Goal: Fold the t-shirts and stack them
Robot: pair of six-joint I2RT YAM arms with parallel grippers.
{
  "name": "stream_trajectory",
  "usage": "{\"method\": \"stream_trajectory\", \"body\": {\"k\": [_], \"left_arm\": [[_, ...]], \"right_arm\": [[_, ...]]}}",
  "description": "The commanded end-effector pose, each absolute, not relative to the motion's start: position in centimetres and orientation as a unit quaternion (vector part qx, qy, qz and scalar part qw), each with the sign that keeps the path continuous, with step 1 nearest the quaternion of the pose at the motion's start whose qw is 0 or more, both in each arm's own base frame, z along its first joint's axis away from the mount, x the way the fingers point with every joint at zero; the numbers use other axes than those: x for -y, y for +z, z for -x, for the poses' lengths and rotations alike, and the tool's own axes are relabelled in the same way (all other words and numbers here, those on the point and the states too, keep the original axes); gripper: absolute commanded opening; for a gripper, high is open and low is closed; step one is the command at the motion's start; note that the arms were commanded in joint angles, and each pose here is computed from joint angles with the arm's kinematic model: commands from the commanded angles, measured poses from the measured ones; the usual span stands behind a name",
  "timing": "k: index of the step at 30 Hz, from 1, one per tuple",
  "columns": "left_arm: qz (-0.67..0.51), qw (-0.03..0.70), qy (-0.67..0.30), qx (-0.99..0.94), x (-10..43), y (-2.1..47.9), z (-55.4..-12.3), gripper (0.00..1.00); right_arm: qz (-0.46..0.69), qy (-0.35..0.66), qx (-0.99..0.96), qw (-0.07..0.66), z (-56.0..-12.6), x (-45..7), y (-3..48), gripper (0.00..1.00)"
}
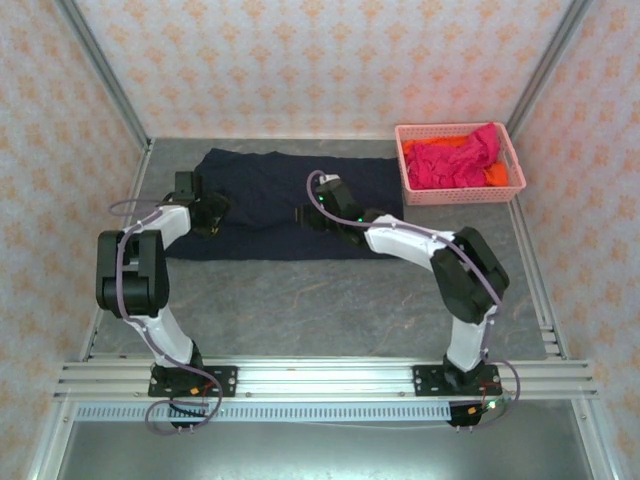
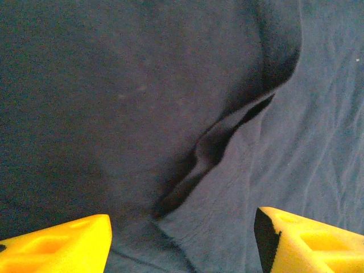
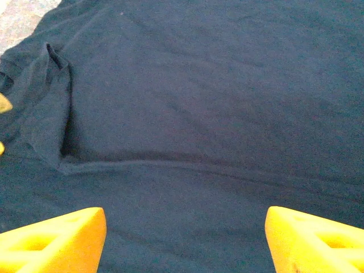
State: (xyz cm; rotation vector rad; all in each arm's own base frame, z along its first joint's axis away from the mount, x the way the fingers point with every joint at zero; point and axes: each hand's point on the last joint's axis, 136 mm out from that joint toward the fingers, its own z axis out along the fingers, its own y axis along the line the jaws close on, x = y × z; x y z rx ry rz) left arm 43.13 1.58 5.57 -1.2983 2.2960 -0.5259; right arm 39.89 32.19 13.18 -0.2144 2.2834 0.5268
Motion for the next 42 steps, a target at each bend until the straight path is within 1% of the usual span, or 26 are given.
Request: {"method": "stream_trajectory", "body": {"k": [1, 4, 9, 12, 13, 16, 27, 32, 37, 39, 41, 42], "left_arm": [[0.447, 0.252, -0.202, -0.834, -0.8, 7.1, -45.6, 0.66], [0.452, 0.237, -0.206, -0.835, -0.5, 6.1, -46.5, 0.66], [0.459, 0.228, -0.226, -0.829, 0.4, 5.6, -47.5, 0.68], [0.453, 0.232, -0.232, -0.828, 0.8, 6.3, -48.1, 0.71], [0.456, 0.226, -0.231, -0.829, 0.9, 5.5, -48.3, 0.72], [0.462, 0.225, -0.249, -0.821, 1.3, 5.2, -49.5, 0.75], [0.464, 0.226, -0.318, -0.795, 4.4, 6.0, -54.8, 0.75], [0.446, 0.245, -0.328, -0.796, 6.0, 8.5, -55.9, 0.75], [0.427, 0.246, -0.334, -0.803, 6.9, 8.4, -57.3, 0.75], [0.404, 0.245, -0.351, -0.809, 8.0, 8.9, -58.0, 0.78], [0.354, 0.249, -0.356, -0.828, 9.5, 10.7, -58.1, 0.85], [0.335, 0.250, -0.342, -0.842, 9.8, 11.3, -57.7, 0.87]], "right_arm": [[0.052, 0.208, -0.880, 0.425, -39.9, -30.0, 16.6, 0.75], [0.035, 0.205, -0.878, 0.431, -39.5, -28.5, 17.0, 0.74], [0.016, 0.190, -0.876, 0.442, -39.5, -26.0, 17.9, 0.74], [0.005, 0.183, -0.875, 0.449, -39.8, -24.7, 18.5, 0.74], [0.002, 0.181, -0.874, 0.450, -39.9, -24.3, 18.6, 0.74], [-0.006, 0.175, -0.876, 0.449, -39.9, -23.4, 18.5, 0.74], [-0.014, 0.163, -0.881, 0.445, -39.3, -22.3, 17.8, 0.73], [-0.017, 0.160, -0.882, 0.443, -39.2, -22.1, 17.5, 0.73], [-0.026, 0.161, -0.888, 0.430, -39.3, -22.0, 16.3, 0.73], [-0.028, 0.160, -0.892, 0.421, -39.4, -22.1, 15.6, 0.73], [-0.029, 0.156, -0.899, 0.407, -39.6, -22.1, 14.5, 0.73], [-0.031, 0.154, -0.902, 0.401, -39.6, -22.1, 14.1, 0.73]]}}
